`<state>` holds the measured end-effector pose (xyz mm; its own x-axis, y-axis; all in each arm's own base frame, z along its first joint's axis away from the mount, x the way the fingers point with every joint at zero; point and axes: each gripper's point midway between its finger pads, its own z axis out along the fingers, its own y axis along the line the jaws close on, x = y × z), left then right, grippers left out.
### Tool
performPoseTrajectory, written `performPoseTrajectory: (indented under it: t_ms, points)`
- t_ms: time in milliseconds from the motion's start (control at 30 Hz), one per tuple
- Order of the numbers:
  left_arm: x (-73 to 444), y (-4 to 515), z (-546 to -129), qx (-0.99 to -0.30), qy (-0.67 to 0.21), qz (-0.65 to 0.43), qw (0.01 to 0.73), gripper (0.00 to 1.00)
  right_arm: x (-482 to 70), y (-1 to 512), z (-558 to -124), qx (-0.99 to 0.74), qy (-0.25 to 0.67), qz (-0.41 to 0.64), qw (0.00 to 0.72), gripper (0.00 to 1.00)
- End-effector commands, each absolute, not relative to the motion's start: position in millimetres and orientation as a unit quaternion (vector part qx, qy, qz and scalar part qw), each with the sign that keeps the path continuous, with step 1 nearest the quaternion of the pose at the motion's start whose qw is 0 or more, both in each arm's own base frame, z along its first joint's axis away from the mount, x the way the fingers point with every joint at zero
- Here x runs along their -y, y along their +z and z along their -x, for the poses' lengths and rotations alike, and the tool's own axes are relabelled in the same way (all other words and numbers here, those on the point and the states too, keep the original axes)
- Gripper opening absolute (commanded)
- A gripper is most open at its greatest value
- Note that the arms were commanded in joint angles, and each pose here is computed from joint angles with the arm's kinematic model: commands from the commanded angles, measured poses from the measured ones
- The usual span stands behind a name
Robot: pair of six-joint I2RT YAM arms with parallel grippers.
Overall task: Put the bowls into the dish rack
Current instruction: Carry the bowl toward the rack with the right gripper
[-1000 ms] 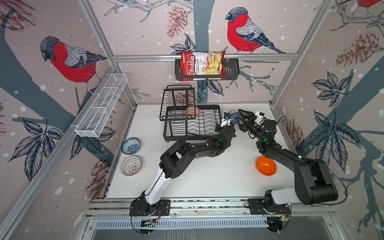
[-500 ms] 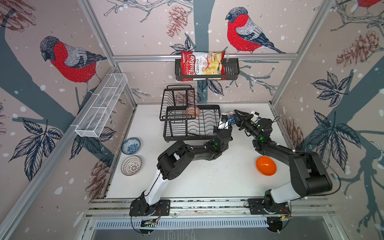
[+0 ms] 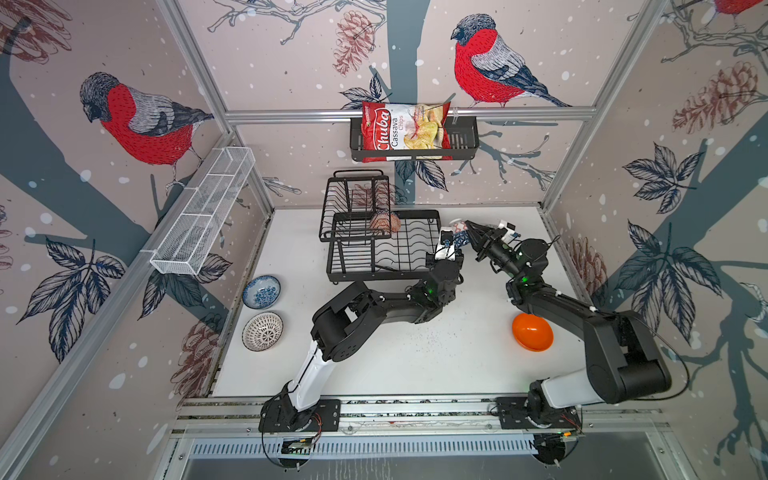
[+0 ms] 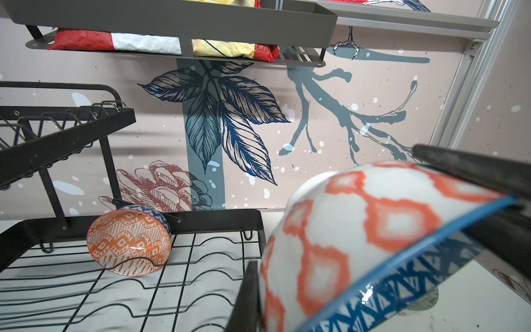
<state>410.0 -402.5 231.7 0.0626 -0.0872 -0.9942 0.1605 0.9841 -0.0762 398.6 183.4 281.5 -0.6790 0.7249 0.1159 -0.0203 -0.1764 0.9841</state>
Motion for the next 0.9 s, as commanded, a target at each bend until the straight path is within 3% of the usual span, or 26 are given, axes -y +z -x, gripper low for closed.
performPoseTrajectory:
  t_ms: [0, 167, 533, 667, 767, 867]
  points:
    - [403, 262, -401, -0.653, -0.120, -0.007, 0.748, 0.23, -168, 287, -408, -0.578, 0.678, -0.293, 0.347, 0.01]
    - [406, 261, -399, -0.659, -0.127, -0.020, 0.741, 0.33, -170, 300, -402, -0.571, 0.683, -0.263, 0.371, 0.00]
    - [400, 262, -387, -0.683, -0.129, -0.057, 0.717, 0.70, -162, 310, -393, -0.550, 0.686, -0.257, 0.401, 0.00]
    - [401, 260, -379, -0.700, -0.134, -0.096, 0.695, 0.78, -156, 310, -389, -0.539, 0.687, -0.264, 0.409, 0.00]
    - [400, 261, -370, -0.719, -0.145, -0.124, 0.668, 0.96, -151, 313, -386, -0.534, 0.685, -0.263, 0.419, 0.00]
    - [398, 262, -362, -0.743, -0.155, -0.152, 0.633, 0.98, -148, 323, -381, -0.525, 0.686, -0.251, 0.436, 0.00]
